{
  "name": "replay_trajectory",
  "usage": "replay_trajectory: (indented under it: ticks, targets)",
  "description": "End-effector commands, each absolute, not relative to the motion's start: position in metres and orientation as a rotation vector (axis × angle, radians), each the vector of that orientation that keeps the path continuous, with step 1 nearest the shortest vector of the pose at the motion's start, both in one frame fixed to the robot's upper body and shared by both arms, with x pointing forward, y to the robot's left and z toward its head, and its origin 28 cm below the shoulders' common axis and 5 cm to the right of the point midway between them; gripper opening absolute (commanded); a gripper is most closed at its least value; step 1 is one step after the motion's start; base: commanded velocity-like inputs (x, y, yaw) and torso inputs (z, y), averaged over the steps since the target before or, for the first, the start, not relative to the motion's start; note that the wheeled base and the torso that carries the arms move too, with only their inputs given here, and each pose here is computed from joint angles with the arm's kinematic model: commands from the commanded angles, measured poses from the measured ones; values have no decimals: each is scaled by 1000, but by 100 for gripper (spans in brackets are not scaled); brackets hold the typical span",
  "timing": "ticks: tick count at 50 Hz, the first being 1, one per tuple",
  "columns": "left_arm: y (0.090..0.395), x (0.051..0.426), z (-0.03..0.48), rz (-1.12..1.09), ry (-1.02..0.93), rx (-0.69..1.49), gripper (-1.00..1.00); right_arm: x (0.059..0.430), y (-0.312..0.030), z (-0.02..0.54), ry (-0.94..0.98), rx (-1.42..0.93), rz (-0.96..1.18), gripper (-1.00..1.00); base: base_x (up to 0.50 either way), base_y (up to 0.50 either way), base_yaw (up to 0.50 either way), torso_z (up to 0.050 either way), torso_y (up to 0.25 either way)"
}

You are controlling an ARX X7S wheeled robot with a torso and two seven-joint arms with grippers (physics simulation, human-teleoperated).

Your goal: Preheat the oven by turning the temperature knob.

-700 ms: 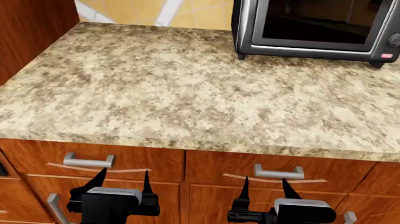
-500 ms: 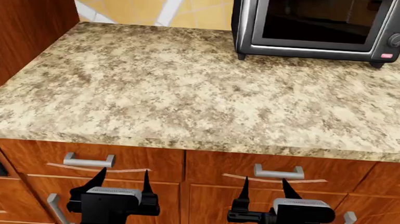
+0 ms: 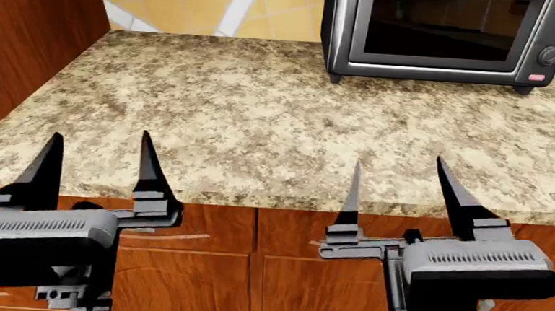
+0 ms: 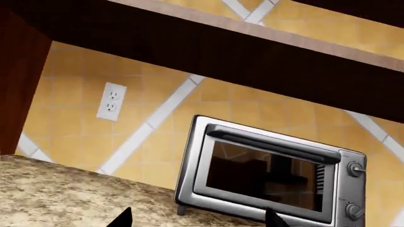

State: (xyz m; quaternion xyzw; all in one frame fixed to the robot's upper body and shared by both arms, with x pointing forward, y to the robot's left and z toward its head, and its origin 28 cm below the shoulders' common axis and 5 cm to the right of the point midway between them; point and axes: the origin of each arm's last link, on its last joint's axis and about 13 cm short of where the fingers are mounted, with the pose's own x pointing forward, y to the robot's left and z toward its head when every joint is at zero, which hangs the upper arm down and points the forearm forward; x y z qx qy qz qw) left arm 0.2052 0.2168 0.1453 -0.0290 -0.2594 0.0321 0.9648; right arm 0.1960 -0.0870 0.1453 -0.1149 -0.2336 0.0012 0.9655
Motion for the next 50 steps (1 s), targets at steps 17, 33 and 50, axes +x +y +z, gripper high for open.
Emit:
replay_trajectory:
  ticks: [17, 33, 50]
  targets:
    - [217, 173, 229, 30, -871, -104, 100, 149, -68, 200, -737, -245, 162, 100, 0, 0, 0, 0, 0]
    - [219, 148, 234, -3, -926, -131, 100, 136, -53, 194, -755, -216, 274, 100, 0, 0, 0, 0, 0]
    - [222, 135, 246, -7, -964, -164, 100, 128, -47, 194, -801, -227, 289, 100, 0, 0, 0, 0, 0]
